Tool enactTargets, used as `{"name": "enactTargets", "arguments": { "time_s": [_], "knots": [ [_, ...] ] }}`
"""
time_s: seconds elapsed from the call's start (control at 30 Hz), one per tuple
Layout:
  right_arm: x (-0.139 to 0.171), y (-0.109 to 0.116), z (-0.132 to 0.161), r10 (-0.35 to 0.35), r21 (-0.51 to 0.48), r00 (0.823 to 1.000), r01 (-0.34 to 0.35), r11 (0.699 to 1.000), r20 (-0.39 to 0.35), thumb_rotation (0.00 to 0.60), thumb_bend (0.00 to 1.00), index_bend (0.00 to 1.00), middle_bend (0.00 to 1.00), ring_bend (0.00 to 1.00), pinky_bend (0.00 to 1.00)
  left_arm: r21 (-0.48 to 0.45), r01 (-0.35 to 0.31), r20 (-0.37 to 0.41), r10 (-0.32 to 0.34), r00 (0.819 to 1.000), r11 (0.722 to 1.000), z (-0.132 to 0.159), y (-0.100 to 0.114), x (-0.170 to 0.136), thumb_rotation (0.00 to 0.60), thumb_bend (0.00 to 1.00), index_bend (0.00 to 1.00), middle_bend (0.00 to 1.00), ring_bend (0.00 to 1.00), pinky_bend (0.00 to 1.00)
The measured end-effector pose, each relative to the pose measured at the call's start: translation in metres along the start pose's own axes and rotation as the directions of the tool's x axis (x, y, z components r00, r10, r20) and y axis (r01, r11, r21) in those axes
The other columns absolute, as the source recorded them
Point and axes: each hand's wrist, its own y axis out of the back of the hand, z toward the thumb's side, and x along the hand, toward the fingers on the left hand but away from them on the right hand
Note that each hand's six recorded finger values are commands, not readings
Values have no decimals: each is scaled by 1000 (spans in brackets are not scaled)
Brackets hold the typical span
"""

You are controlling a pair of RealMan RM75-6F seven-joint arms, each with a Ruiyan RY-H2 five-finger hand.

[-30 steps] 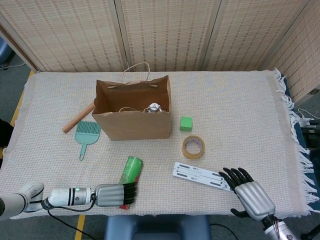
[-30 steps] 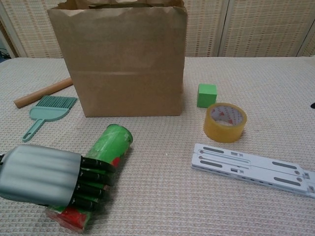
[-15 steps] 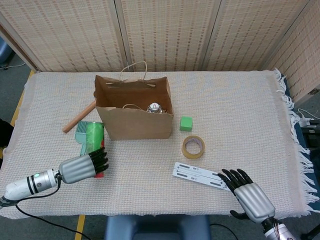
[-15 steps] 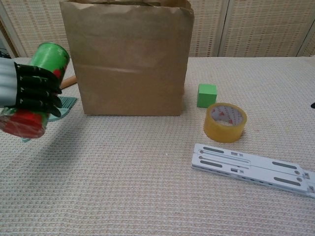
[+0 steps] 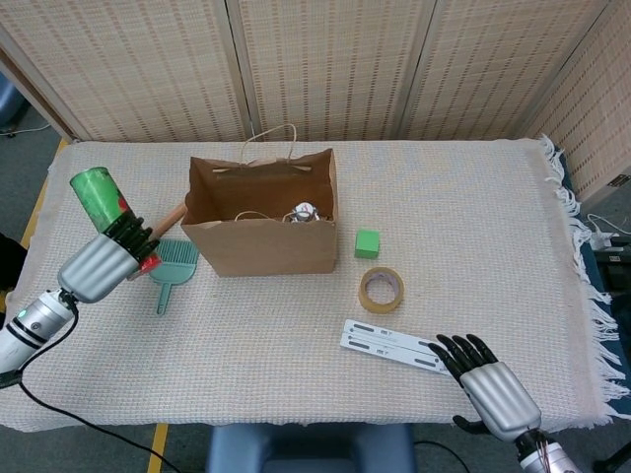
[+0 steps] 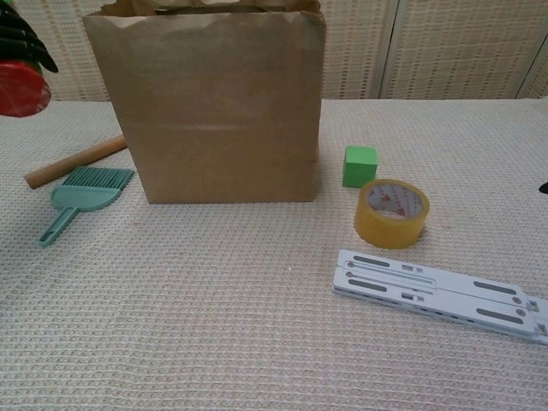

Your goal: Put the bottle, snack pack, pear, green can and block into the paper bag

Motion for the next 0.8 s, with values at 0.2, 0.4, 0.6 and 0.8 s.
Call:
{"name": "enactTargets", "arguments": {
  "time_s": [0.2,0.4,0.6,0.8],
  "knots": [
    [-1,1,-1,0,-2,1000,0,1000,4,600,68,0,0,0,0,-259,-155,-234,94,968,953,2,23,26,600,694,687,732,657,774],
    [-2,-2,-2,12,0,1000,-12,1000,5,600,68,0,0,0,0,-525,-338,-425,103,899,781,9,49,42,600,693,689,730,657,772],
    [-3,-3,-2,15,3,1000,-15,1000,5,600,68,0,0,0,0,-713,-521,-555,77,828,470,10,90,56,600,696,692,729,657,766],
    [-3,-5,-2,19,9,1000,-19,1000,5,600,68,0,0,0,0,-759,-632,-623,104,775,159,12,133,60,600,700,692,726,657,759]
  ]
}}
